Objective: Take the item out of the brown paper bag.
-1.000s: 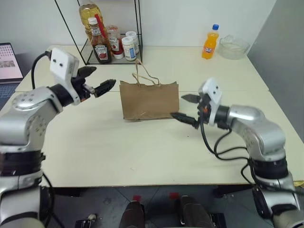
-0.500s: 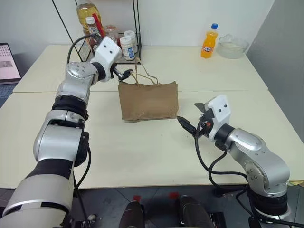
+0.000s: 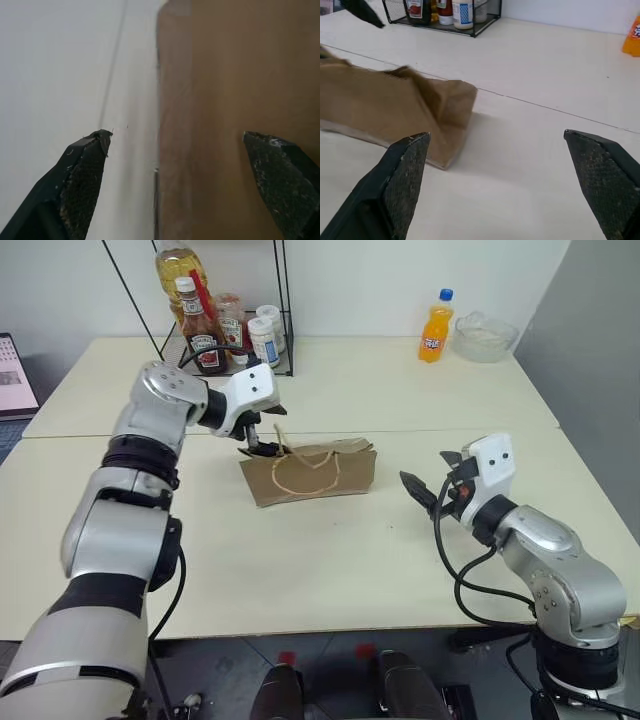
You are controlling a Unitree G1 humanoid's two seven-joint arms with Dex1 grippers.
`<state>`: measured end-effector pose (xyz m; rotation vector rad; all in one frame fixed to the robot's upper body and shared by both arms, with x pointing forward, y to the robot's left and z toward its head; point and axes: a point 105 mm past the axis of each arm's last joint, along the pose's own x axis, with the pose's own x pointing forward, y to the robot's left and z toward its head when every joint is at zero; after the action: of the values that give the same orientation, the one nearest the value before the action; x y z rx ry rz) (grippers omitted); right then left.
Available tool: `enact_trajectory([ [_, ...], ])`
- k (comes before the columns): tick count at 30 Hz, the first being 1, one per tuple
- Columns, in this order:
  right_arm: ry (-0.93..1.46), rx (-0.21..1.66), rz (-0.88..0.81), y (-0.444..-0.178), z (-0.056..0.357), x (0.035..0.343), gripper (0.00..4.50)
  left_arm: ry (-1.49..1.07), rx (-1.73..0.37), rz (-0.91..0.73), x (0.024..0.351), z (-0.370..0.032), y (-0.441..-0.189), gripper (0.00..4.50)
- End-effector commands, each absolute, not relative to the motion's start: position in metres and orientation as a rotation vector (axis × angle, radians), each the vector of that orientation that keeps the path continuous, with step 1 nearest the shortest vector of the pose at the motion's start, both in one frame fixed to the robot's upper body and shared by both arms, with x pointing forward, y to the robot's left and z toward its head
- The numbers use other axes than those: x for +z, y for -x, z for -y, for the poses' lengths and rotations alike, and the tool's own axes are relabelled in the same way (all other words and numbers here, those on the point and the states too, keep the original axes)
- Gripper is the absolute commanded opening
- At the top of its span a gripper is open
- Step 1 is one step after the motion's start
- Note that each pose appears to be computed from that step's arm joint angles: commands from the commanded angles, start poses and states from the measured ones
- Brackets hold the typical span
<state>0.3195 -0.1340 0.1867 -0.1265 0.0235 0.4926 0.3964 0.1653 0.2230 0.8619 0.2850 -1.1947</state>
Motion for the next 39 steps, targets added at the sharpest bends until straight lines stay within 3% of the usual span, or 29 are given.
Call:
enact_trajectory([
  [1,0.132,0.494,0.032,-0.322,0.14,0.199,4.49,-0.868,-1.294,-0.274,0.23,-0.161,-0.365,4.5],
  [6,0.133,0.489,0.025,-0.332,0.145,0.196,4.49,-0.854,-1.362,-0.316,0.218,-0.153,-0.319,4.5],
  [13,0.147,0.565,0.006,-0.335,0.137,0.19,4.49,-0.927,-1.282,-0.135,0.235,-0.144,-0.312,4.5],
  [16,0.172,0.695,-0.033,-0.321,0.125,0.183,4.49,-1.008,-1.349,-0.088,0.229,-0.141,-0.297,4.5],
  [23,0.246,0.987,-0.192,-0.278,0.118,0.159,4.49,-1.076,-1.582,-0.165,0.174,-0.15,-0.252,4.5],
  [31,0.258,1.04,-0.256,-0.272,0.125,0.143,4.49,-1.009,-1.52,-0.057,0.125,-0.125,-0.264,4.5],
  [36,0.292,1.054,-0.267,-0.267,0.124,0.135,4.49,-0.878,-1.443,-0.062,0.115,-0.113,-0.277,4.5],
  [39,0.376,1.092,-0.263,-0.26,0.124,0.128,4.5,-0.727,-1.406,-0.083,0.122,-0.109,-0.28,3.87],
])
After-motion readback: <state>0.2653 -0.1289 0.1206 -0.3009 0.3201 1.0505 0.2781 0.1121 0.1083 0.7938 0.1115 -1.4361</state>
